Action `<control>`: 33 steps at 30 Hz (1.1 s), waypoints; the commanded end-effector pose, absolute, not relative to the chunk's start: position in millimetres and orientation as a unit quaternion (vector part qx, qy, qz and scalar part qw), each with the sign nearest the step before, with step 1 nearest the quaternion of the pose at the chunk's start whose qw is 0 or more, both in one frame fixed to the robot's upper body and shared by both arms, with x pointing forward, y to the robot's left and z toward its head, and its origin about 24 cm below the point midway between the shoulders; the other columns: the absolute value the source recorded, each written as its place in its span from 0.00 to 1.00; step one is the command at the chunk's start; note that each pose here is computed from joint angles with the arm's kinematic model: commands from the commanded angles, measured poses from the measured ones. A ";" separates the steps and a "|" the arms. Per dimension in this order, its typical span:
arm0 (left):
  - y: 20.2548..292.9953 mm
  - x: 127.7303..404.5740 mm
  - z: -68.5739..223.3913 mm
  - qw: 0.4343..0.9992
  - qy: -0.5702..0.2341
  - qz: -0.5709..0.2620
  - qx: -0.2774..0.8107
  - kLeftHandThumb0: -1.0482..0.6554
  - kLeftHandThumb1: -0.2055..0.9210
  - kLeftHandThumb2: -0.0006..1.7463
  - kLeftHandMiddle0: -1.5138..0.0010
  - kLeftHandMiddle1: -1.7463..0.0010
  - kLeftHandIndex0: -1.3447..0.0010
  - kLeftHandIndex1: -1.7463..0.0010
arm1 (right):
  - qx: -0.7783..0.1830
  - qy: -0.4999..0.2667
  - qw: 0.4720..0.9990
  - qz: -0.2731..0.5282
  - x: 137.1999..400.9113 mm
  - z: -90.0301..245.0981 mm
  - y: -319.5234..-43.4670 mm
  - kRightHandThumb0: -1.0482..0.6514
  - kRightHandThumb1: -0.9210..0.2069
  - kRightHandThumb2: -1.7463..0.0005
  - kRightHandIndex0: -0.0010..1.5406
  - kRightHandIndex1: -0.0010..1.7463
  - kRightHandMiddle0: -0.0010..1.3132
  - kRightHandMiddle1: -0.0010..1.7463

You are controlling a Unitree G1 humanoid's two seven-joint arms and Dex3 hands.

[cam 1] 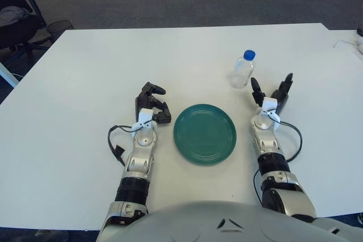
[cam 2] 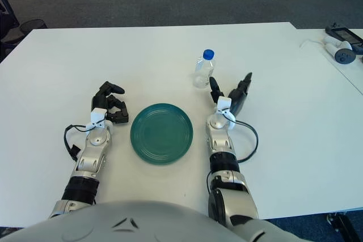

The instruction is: Put the bottle into the plate.

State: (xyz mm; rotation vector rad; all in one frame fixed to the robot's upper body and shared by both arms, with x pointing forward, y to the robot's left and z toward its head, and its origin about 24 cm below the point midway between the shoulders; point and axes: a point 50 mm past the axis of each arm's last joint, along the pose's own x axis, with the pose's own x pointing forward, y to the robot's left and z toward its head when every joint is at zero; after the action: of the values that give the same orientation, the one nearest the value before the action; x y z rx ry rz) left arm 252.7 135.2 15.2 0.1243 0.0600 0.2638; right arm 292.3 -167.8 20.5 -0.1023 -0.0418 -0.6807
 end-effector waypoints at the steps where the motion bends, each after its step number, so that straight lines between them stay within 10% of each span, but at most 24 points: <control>1: 141.6 242.0 -2.8 0.985 0.075 0.134 0.074 0.61 0.13 1.00 0.42 0.01 0.49 0.00 | -0.041 -0.031 0.943 -0.328 294.4 22.4 -165.8 0.05 0.00 0.90 0.02 0.00 0.02 0.05; 33: 141.1 237.4 -1.8 0.985 0.081 0.138 0.069 0.61 0.13 1.00 0.42 0.01 0.50 0.00 | -0.055 -0.036 0.958 -0.278 282.7 32.3 -155.5 0.05 0.00 0.87 0.04 0.01 0.00 0.05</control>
State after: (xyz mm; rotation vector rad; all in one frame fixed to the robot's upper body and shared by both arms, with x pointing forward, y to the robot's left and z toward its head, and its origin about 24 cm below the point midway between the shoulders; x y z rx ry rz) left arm 246.8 136.7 15.6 0.1179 0.0668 0.2654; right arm 284.1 -154.0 31.4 -0.1264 -0.0751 -0.5619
